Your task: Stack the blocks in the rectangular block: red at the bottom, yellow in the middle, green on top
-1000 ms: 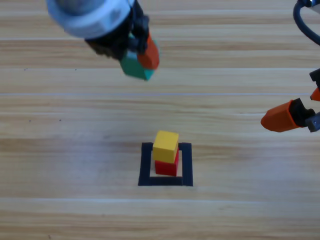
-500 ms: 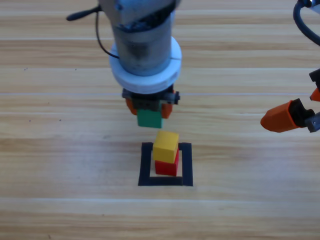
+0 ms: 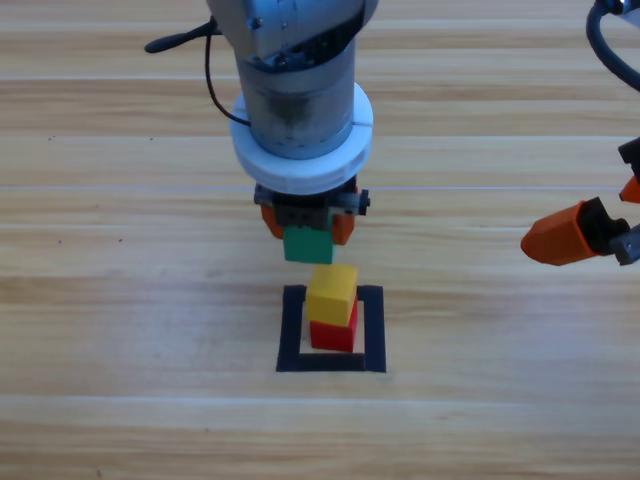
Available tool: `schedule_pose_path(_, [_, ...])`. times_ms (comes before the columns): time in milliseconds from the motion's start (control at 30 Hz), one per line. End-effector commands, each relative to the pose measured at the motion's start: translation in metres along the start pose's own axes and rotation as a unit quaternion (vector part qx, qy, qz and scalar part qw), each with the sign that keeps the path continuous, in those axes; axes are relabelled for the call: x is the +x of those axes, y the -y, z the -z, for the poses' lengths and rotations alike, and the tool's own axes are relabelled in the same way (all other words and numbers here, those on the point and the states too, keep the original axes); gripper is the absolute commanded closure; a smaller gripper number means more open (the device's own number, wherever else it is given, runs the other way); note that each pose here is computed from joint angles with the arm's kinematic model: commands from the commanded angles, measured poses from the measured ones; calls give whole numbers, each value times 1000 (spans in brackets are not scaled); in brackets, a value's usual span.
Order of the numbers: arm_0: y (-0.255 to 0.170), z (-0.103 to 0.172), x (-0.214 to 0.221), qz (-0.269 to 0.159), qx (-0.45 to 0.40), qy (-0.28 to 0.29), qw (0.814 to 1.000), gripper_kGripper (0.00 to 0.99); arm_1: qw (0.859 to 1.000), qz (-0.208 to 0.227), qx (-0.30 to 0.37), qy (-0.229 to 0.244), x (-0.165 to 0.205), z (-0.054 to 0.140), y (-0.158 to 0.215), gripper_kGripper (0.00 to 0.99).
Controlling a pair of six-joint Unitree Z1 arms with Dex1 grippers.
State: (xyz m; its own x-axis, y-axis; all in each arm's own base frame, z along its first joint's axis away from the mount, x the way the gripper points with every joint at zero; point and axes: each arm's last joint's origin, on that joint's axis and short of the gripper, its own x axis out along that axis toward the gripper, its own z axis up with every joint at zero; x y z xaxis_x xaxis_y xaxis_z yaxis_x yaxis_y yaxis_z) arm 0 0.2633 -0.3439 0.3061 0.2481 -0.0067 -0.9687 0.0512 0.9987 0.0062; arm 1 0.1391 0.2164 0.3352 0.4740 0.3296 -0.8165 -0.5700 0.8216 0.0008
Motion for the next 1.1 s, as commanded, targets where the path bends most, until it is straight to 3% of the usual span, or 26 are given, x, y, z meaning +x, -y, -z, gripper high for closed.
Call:
schedule_pose_path(33, [15, 10, 9, -4, 9, -11, 1000, 964, 1000, -4, -15, -26, 19, 5, -7, 1])
schedule_pose_path(1100, [28, 7, 43, -25, 10, -20, 999, 964, 999, -5, -16, -28, 20, 5, -7, 1])
